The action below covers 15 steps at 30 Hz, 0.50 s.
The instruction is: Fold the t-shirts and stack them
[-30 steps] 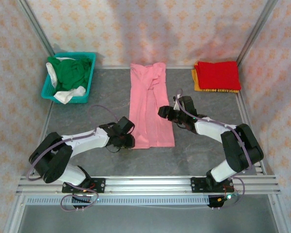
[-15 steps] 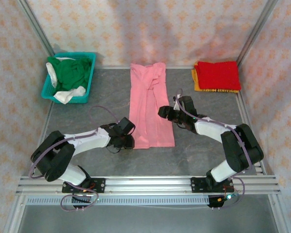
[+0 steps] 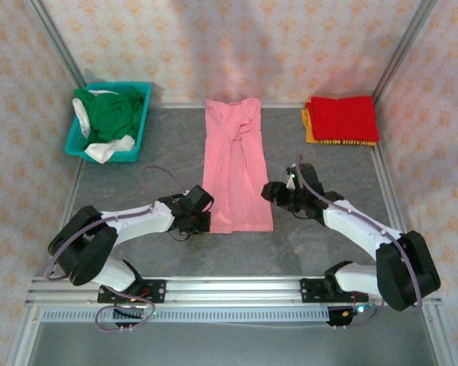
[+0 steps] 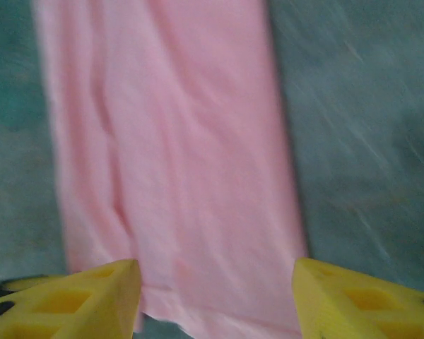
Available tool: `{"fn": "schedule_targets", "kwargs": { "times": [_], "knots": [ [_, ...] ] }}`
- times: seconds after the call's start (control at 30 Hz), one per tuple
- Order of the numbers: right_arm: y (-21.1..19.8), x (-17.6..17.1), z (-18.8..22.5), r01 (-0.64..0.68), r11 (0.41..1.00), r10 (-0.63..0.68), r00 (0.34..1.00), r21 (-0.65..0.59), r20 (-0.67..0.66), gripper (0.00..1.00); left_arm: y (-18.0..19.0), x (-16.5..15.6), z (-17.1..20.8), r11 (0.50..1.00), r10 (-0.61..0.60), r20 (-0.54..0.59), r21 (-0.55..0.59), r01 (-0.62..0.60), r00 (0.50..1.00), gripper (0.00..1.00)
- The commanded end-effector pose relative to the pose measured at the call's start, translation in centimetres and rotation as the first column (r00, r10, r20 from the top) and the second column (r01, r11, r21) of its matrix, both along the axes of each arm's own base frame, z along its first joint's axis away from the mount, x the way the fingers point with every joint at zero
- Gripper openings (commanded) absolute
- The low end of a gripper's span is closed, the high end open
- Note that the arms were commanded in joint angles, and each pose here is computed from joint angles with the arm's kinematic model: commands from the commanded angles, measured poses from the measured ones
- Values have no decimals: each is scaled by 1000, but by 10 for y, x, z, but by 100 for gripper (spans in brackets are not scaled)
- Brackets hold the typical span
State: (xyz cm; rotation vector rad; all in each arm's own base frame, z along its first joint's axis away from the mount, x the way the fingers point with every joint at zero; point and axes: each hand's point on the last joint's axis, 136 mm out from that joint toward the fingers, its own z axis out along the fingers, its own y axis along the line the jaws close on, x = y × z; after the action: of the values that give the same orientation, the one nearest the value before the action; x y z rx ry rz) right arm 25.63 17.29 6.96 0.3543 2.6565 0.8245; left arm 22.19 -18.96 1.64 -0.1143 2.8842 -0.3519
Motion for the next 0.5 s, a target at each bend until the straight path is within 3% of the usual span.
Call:
{"fn": "schedule_targets", "kwargs": {
  "times": [0.0, 0.47],
  "knots": [
    [-10, -36, -31, 4, 999, -12, 984, -43, -178, 55, 11, -10, -15, 998, -5, -18, 56, 7, 1000, 0],
    [2, -48, -39, -18, 1000, 16, 978, -8, -207, 46, 20, -10, -11, 997, 31, 17, 65, -32, 999, 0]
  ]
}}
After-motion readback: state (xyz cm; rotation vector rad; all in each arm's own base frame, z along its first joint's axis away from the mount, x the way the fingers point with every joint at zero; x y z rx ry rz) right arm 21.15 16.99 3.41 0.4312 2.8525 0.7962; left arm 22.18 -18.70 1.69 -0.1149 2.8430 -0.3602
